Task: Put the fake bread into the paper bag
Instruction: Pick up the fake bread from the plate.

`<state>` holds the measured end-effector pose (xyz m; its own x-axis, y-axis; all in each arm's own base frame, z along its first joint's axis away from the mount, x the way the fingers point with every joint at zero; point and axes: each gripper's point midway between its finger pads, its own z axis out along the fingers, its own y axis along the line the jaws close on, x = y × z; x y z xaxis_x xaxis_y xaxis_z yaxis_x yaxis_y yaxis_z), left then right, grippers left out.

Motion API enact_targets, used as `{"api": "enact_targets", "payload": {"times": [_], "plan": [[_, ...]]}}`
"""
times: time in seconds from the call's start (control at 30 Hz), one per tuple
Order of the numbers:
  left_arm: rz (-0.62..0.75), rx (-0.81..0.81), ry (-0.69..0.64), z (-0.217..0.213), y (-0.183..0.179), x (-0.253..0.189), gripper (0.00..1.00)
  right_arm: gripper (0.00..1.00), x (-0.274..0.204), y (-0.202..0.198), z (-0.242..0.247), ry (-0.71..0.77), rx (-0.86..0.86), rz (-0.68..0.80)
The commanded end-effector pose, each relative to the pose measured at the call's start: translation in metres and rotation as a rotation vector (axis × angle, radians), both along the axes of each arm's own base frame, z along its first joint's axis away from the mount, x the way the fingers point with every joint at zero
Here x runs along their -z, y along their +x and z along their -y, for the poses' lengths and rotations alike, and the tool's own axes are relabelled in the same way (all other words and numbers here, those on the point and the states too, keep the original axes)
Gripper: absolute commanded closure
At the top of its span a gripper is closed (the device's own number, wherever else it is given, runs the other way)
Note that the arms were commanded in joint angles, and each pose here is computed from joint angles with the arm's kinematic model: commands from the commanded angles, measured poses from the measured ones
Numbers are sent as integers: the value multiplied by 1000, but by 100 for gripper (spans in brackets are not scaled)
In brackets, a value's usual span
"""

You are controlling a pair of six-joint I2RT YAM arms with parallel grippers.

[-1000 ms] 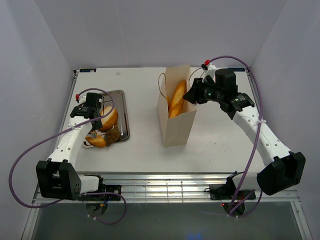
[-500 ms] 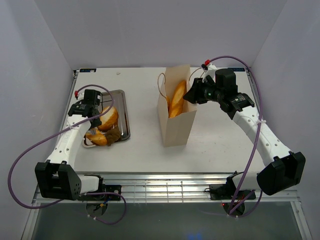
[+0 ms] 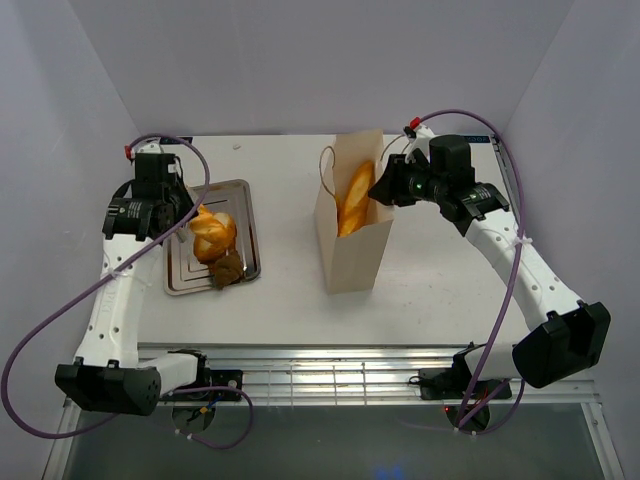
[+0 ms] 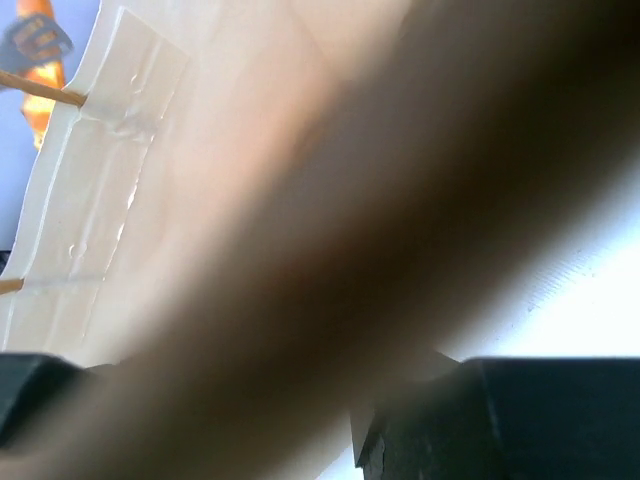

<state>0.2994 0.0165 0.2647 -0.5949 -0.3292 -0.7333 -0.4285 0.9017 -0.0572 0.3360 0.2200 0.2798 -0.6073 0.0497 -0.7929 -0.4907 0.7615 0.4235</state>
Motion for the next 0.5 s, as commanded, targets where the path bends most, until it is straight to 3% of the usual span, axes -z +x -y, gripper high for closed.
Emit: {"api": "enact_targets", "payload": {"times": [0.0,0.17,0.3,0.47], "plan": [[299,137,-154,33,12,-80,100,59,-23,7,0,4,17,43],[563,494,-379,103,5,-154,98,59,-32,8,4,-3,36,47],[781,706,-455,133,-17,-215,96,59,-42,9,8,-18,54,63],[952,935,-537,161,-58,-269,92,59,-51,12,13,-30,76,82]]}}
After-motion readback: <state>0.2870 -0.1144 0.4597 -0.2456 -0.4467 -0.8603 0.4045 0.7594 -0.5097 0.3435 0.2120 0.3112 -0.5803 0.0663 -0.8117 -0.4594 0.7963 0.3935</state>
